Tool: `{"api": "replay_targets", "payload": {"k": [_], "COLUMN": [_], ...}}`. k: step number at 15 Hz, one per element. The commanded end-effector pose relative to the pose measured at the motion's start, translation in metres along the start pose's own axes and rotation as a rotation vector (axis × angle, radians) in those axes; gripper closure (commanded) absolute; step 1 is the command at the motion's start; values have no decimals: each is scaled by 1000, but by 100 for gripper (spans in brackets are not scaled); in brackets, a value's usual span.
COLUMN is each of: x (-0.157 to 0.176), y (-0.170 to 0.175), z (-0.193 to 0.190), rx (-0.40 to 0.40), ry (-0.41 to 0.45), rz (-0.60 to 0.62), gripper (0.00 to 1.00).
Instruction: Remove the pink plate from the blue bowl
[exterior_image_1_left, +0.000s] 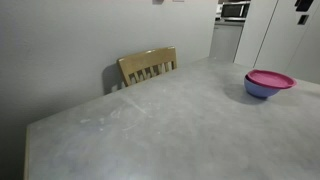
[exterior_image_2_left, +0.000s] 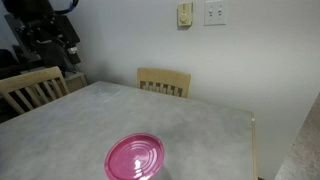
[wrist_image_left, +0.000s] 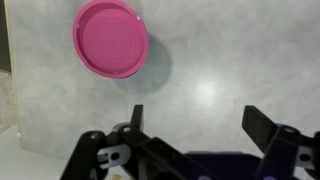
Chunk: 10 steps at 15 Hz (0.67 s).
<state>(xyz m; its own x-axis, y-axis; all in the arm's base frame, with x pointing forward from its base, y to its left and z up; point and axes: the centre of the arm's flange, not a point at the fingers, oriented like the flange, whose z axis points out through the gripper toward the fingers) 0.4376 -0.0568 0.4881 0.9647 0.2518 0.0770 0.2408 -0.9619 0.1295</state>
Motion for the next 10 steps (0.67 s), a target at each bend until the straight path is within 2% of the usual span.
{"api": "replay_targets", "payload": {"k": [1,5,10], "x": [0,0,4], "y": [0,0,29], "z": [0,0,31], "rx": [0,0,26], "ry": [0,0,75], "rz": [0,0,-36], "gripper": [0,0,0]}}
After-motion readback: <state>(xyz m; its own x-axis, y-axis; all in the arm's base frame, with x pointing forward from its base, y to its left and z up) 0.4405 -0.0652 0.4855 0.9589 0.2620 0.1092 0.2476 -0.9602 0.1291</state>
